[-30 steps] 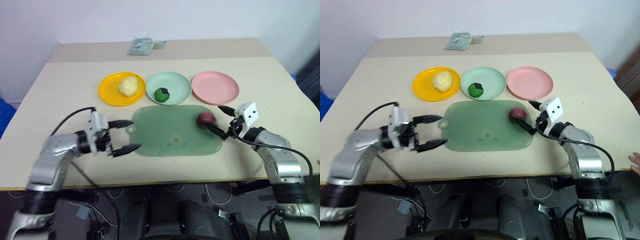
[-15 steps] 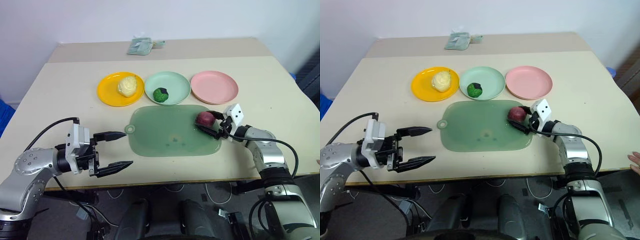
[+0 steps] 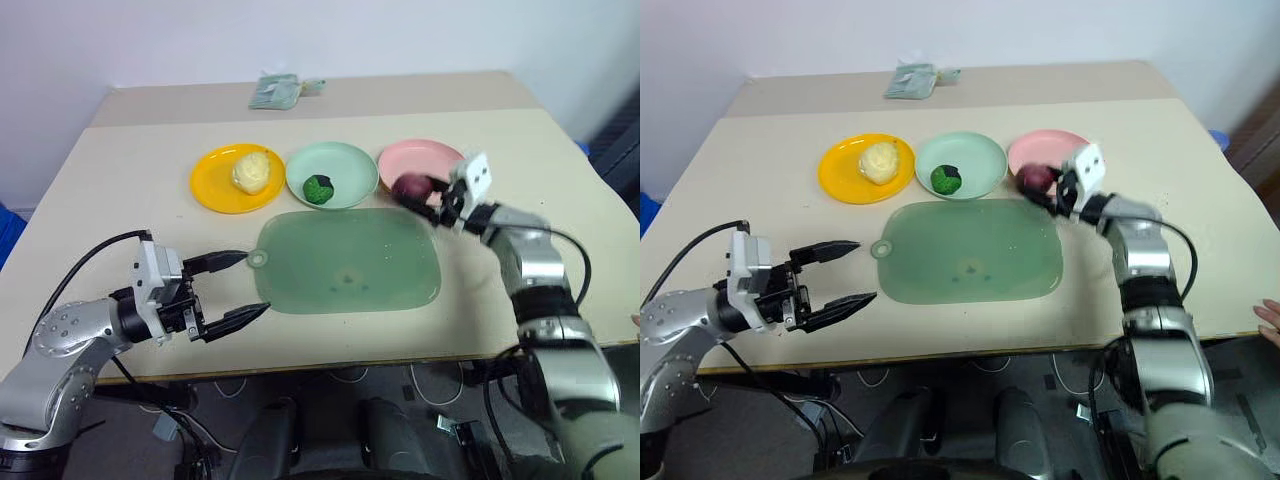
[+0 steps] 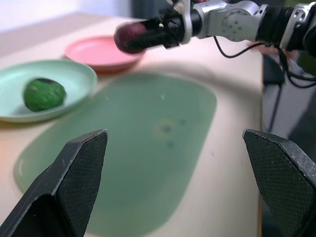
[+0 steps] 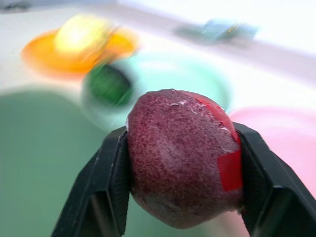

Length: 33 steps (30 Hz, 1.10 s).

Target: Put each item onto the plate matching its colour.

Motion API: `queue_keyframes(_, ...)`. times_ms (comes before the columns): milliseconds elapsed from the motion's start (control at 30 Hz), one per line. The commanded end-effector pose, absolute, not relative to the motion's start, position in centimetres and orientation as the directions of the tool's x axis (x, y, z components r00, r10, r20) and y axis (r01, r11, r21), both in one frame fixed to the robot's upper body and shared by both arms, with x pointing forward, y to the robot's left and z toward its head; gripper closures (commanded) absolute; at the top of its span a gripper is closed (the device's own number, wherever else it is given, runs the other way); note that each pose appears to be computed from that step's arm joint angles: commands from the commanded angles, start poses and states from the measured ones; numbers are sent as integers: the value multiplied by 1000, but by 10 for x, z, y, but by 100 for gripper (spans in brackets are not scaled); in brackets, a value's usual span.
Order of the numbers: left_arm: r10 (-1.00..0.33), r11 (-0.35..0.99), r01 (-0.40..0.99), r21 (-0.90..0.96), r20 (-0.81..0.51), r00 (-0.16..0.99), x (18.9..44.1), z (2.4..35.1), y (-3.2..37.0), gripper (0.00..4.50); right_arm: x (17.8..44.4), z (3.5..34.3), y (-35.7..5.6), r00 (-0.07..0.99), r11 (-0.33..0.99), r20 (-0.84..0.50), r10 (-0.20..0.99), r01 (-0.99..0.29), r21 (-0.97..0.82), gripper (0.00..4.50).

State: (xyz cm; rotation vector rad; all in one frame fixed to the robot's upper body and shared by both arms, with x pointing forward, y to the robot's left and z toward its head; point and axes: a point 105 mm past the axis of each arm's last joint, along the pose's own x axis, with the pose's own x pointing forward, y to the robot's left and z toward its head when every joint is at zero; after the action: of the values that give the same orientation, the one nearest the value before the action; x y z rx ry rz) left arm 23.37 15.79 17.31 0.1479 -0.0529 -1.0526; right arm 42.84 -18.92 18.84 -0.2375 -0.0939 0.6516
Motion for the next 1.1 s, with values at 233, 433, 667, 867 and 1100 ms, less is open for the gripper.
queue_keyframes(233,-823,560,803,204,26,567,230,196,150,0,465,207,-213,936,886,-7,352,-335,-319,236)
queue_keyframes(433,-804,588,781,211,45,593,224,208,141,0,472,192,-203,955,880,-84,285,-295,-373,236)
queue_keyframes(667,-778,615,761,206,4,628,227,202,141,0,475,193,-196,956,866,-86,280,-291,-406,6)
queue_keyframes(867,-738,656,724,216,-18,674,247,196,145,0,468,218,-203,929,843,-23,369,-345,-413,6)
queue_keyframes(1100,-644,755,616,225,78,761,280,192,157,0,425,221,-208,800,741,40,598,-534,-408,6)
